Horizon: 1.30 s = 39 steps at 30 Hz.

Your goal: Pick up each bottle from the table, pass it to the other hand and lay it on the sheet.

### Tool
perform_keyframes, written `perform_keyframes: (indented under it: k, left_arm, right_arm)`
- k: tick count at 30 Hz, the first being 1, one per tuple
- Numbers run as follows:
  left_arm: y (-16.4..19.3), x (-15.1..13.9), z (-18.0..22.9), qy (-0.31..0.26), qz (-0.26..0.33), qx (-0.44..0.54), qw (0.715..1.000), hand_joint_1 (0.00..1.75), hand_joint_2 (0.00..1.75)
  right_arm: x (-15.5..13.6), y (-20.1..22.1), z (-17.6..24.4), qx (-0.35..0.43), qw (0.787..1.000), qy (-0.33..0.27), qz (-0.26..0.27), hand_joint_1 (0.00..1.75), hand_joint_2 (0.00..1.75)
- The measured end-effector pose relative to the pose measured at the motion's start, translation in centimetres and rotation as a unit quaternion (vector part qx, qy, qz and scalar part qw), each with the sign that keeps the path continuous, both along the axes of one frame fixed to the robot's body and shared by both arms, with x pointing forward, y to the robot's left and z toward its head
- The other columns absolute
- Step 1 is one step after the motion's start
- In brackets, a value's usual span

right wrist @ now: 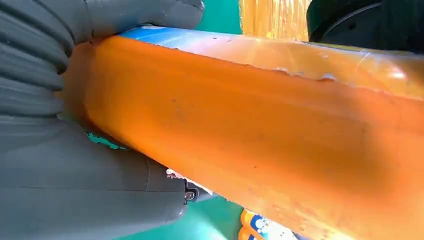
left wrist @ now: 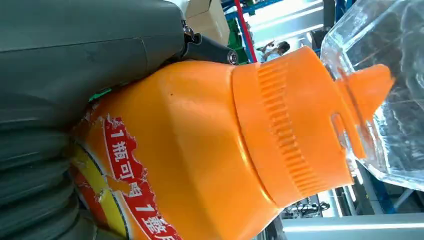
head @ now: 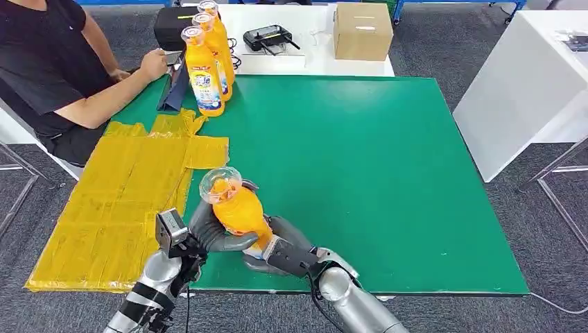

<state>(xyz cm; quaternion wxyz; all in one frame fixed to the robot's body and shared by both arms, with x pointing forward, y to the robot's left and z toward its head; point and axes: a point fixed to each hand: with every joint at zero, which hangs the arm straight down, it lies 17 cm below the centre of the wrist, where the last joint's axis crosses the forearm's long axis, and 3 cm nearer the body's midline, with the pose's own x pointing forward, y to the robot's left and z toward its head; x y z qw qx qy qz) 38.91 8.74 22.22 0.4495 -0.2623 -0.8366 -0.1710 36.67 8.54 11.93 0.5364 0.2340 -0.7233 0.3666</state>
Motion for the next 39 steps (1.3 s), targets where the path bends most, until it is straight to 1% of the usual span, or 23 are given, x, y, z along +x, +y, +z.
perform_keyframes:
  k: [23,24,26,27,28,29,30,31,32,33,34,35,36,37,38,39]
  left_arm:
    - [0.0,0.0,0.0,0.000,0.000,0.000,1.000,1.75,1.75]
    - [0.0,0.0,0.0,0.000,0.000,0.000,1.000,1.75,1.75]
    - [0.0,0.0,-0.1,0.000,0.001,0.003,1.000,1.75,1.75]
    - [0.0,0.6,-0.8,0.005,0.023,0.028,0.999,1.75,1.75]
    - [0.5,2.0,-2.6,0.020,0.071,0.091,0.993,1.75,1.75]
    - [1.7,3.5,-4.9,0.027,0.140,0.170,0.975,1.75,1.75]
    - [4.1,5.2,-5.6,-0.005,0.245,0.255,0.935,1.75,1.75]
    - [6.3,5.6,-5.7,-0.055,0.331,0.322,0.885,1.75,1.75]
    - [8.1,4.8,-4.0,-0.168,0.420,0.389,0.802,1.75,1.75]
    - [8.2,3.8,-2.3,-0.258,0.461,0.420,0.738,1.75,1.75]
    - [6.8,2.2,-0.5,-0.365,0.481,0.441,0.664,1.75,1.75]
    - [5.2,1.7,-0.5,-0.420,0.465,0.469,0.622,1.75,1.75]
    - [4.7,1.7,-1.2,-0.420,0.453,0.479,0.623,1.75,1.75]
    - [4.9,2.0,-2.3,-0.400,0.442,0.493,0.634,1.75,1.75]
    - [5.0,2.4,-3.0,-0.381,0.432,0.501,0.646,1.75,1.75]
    - [5.3,2.8,-3.5,-0.354,0.426,0.500,0.666,1.75,1.75]
  right_arm:
    - [0.0,0.0,0.0,0.000,1.000,0.000,0.000,1.75,1.75]
    - [0.0,0.0,0.0,0.000,1.000,0.000,0.000,0.00,0.00]
    - [0.1,0.0,0.0,0.000,1.000,0.000,-0.001,0.00,0.00]
    - [0.3,-0.3,-0.1,-0.004,1.000,-0.001,-0.007,0.00,0.00]
    - [1.3,-2.0,-0.2,-0.013,0.999,-0.011,-0.027,0.00,0.00]
    - [2.1,-4.0,0.1,-0.021,0.998,-0.024,-0.048,0.00,0.00]
    - [2.9,-6.6,0.8,-0.025,0.997,-0.044,-0.061,0.00,0.00]
    - [3.5,-8.3,1.6,-0.028,0.996,-0.059,-0.067,0.00,0.00]
    - [4.1,-9.8,2.3,-0.031,0.994,-0.072,-0.074,0.00,0.00]
    - [4.5,-10.7,2.8,-0.033,0.993,-0.081,-0.081,0.00,0.00]
    - [4.6,-11.4,3.4,-0.036,0.991,-0.094,-0.083,0.00,0.00]
    - [4.5,-11.7,3.7,-0.039,0.990,-0.103,-0.085,0.00,0.00]
    - [4.3,-11.9,3.8,-0.042,0.990,-0.109,-0.084,0.00,0.00]
    - [4.1,-12.2,3.8,-0.040,0.989,-0.112,-0.088,0.00,0.00]
    - [4.0,-12.5,4.0,-0.038,0.988,-0.114,-0.092,0.00,0.00]
    - [3.9,-12.8,4.2,-0.038,0.988,-0.120,-0.095,0.00,0.00]
